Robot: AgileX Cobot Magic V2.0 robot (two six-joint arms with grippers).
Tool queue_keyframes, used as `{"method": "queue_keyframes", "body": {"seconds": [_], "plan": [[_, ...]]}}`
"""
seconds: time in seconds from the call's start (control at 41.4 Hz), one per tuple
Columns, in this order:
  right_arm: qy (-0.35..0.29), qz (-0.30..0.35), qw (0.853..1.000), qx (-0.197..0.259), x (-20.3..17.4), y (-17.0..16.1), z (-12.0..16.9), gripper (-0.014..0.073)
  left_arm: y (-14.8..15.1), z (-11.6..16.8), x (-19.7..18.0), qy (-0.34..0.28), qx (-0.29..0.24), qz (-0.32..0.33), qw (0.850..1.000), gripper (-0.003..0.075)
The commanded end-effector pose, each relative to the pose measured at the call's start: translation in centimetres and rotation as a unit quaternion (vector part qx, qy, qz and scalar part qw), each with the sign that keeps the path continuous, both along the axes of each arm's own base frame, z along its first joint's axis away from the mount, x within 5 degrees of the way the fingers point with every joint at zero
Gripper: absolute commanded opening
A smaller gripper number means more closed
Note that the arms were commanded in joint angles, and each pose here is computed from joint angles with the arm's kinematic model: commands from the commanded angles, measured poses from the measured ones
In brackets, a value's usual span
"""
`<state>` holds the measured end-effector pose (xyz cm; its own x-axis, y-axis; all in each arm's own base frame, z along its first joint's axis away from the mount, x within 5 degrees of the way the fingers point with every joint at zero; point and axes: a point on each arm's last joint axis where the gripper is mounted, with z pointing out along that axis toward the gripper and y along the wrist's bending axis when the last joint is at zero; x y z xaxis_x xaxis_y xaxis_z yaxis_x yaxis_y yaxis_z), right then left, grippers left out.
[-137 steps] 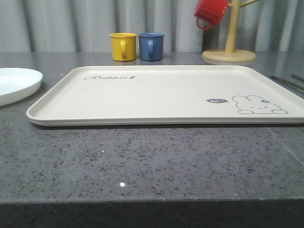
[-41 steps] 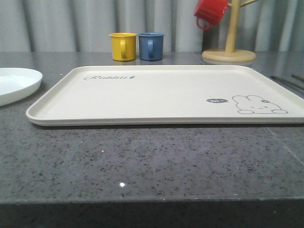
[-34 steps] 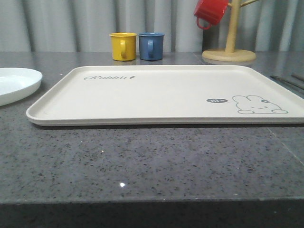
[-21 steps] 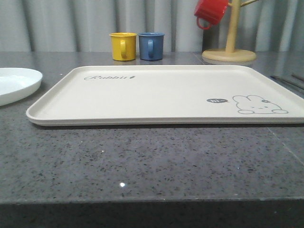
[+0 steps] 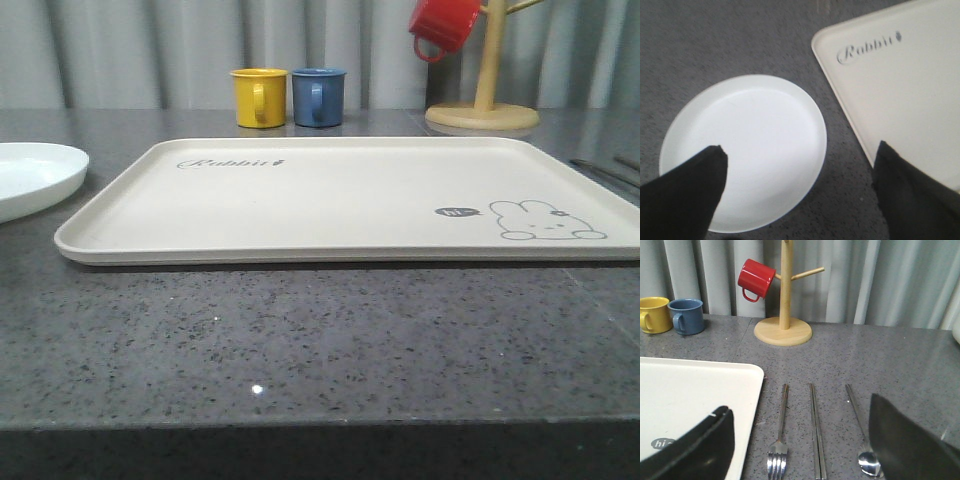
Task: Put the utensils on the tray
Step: 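Grasp the rim of the white plate with the left gripper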
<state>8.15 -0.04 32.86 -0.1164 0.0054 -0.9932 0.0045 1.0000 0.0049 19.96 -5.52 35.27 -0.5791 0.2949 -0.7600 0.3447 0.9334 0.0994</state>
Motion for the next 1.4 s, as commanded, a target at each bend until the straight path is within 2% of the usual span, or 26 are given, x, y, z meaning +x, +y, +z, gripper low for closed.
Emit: {"method": "queue_keyframes", "body": {"seconds": [0.0,0.072,0.29,0.459,0.628,0.845,0.99,1.183,1.376], "plan": [[-0.048,-0.002,0.999,-0.003,0.0,0.0,1.8,0.0579,-1.3,1.0,1.5,0.021,0.008,-0.019,1.0,0.0437],[-0.048,-0.002,0.999,-0.003,0.0,0.0,1.8,0.0579,-2.0,0.4,2.7,0.068,0.026,-0.028,0.997,0.0399],[-0.048,-0.002,0.999,-0.003,0.0,0.0,1.8,0.0579,-3.2,-2.6,6.7,0.196,0.084,-0.041,0.976,0.0399],[-0.047,-0.002,0.999,-0.003,0.0,0.0,1.8,0.0579,-3.9,-4.4,9.0,0.232,0.101,-0.041,0.967,0.0384],[-0.043,-0.002,0.999,-0.003,0.1,0.0,1.6,0.0579,-4.3,-6.3,10.0,0.259,0.11,-0.044,0.959,0.0286],[-0.044,-0.002,0.999,-0.003,0.1,0.0,1.6,0.0579,-4.3,-7.0,10.4,0.269,0.116,-0.044,0.955,0.0147],[-0.044,-0.002,0.999,-0.003,0.1,0.0,1.6,0.0579,-4.1,-7.0,10.5,0.265,0.133,-0.043,0.954,-0.0022],[-0.044,-0.002,0.999,-0.003,0.1,0.0,1.6,0.0579,-3.9,-5.9,10.5,0.251,0.148,-0.043,0.956,-0.0019],[-0.044,-0.002,0.999,-0.003,0.1,0.0,1.6,0.0579,-6.2,-0.5,10.0,0.171,0.147,-0.071,0.972,-0.0019]]}}
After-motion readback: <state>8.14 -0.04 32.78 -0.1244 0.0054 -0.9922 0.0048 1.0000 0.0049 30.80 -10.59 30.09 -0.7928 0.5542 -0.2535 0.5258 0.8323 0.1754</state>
